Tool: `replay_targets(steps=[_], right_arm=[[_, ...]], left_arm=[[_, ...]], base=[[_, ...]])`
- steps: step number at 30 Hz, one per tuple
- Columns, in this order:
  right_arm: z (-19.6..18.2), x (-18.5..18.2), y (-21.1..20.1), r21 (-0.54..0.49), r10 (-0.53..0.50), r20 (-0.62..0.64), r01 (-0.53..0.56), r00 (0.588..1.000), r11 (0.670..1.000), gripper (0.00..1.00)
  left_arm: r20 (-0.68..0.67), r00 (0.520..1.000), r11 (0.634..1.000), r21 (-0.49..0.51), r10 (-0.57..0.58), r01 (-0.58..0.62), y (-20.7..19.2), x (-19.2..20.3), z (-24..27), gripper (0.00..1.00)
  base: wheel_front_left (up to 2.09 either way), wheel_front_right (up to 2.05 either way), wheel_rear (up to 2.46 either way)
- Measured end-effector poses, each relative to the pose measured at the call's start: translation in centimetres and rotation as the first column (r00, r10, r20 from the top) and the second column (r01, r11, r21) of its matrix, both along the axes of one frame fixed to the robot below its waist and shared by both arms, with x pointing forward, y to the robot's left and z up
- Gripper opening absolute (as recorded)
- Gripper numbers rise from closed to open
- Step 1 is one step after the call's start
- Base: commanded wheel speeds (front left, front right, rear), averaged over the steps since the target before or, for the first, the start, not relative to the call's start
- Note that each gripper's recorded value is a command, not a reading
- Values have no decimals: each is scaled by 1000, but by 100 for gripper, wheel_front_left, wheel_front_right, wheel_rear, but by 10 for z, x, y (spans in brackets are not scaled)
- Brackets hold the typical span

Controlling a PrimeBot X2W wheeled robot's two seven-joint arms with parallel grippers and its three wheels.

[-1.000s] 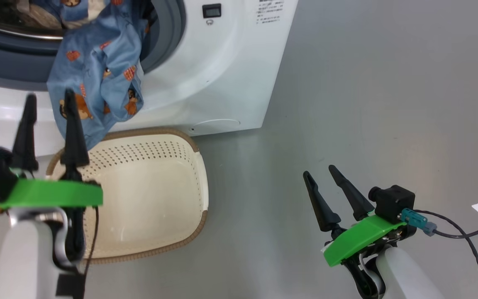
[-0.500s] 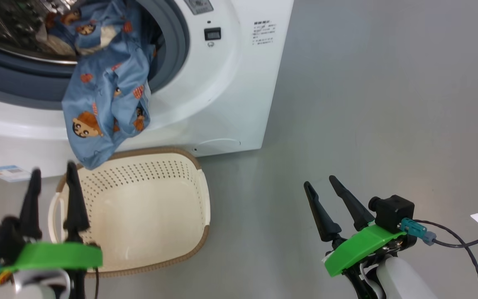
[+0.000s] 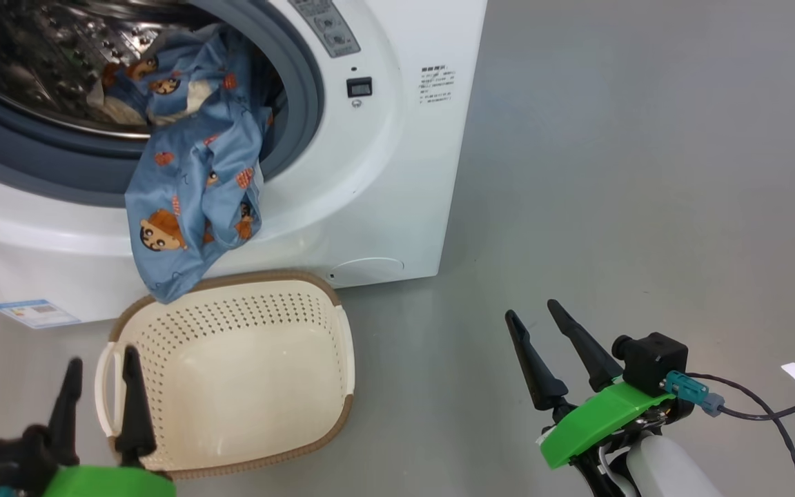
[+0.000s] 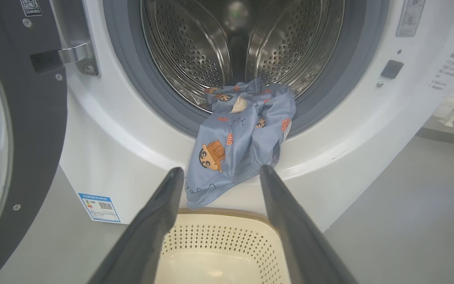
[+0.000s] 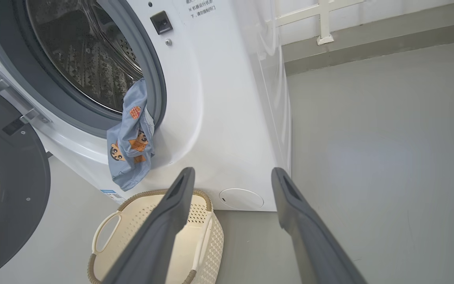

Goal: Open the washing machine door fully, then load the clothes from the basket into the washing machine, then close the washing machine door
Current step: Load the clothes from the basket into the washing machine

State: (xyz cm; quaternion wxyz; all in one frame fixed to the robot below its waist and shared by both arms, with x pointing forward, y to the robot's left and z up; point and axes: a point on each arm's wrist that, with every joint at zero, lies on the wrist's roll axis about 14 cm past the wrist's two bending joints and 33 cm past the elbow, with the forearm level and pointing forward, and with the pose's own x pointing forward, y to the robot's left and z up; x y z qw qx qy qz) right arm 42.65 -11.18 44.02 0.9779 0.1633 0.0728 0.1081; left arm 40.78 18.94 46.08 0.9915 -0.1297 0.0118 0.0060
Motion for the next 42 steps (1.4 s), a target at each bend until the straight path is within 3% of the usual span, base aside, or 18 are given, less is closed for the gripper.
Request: replay_targets(steps=[7,28,42], right_arm=[[-2,-5,-2,-1,-5,-5,5,1000,1000,100],[-12,-3,1,-12,4,-27,-4,1000,1000,100],[-24,-4,-5,-17,-9,-60,8,998,1000,100]], left_arm=[[-80,997,1000,-1,8,-9,1,-13,-23,100],[-147,989,1000,-2,18,-18,1,-20,-44,100],[-41,999,1000,-7,-26,26,-13,36,-19,100]], base=[[0,0,0],[0,0,0],[0,0,0]])
